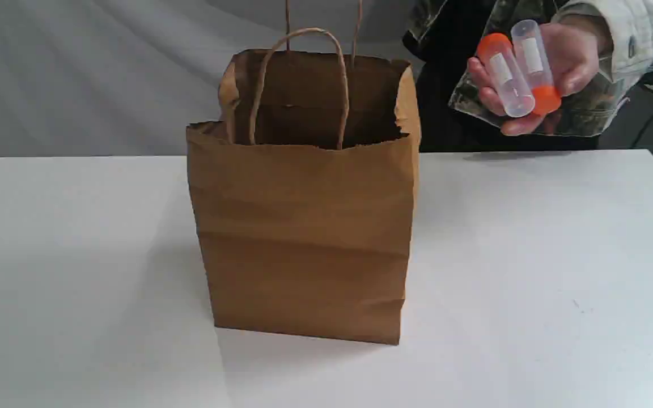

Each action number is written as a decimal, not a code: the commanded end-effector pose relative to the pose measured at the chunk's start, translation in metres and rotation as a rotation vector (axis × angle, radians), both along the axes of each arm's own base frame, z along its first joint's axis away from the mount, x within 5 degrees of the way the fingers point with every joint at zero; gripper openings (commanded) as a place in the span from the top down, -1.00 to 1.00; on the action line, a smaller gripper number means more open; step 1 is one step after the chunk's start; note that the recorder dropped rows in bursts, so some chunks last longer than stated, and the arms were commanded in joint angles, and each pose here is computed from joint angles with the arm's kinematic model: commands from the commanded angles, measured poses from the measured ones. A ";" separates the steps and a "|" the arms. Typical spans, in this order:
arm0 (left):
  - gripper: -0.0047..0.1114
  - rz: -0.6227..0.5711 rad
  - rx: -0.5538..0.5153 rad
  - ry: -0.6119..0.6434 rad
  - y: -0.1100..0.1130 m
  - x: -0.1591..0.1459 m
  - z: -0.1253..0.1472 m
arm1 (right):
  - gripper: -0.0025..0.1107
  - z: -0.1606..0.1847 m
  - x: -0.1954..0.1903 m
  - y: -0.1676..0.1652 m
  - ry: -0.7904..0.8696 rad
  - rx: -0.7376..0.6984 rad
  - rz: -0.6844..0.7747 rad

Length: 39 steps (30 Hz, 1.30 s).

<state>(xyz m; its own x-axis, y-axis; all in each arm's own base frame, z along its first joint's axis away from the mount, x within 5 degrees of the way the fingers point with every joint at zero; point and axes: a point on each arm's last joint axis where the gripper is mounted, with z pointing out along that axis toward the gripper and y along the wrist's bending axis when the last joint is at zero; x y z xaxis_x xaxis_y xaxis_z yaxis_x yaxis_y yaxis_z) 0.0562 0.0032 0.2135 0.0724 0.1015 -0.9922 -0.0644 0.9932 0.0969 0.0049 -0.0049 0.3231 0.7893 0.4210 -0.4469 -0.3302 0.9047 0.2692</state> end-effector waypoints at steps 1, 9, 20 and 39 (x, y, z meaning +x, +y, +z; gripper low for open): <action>0.92 0.002 0.005 -0.008 0.000 0.000 0.000 | 0.36 0.029 0.000 0.002 -0.032 -0.037 -0.005; 0.92 0.002 0.008 -0.008 0.000 0.000 0.000 | 0.19 0.073 0.050 0.011 0.022 -0.158 -0.003; 0.92 0.002 0.006 -0.008 0.000 0.000 0.000 | 0.08 0.099 0.156 0.033 0.018 -0.348 0.215; 0.92 0.002 0.004 -0.008 0.000 0.000 0.000 | 0.78 0.109 0.255 0.034 0.234 -0.835 -0.659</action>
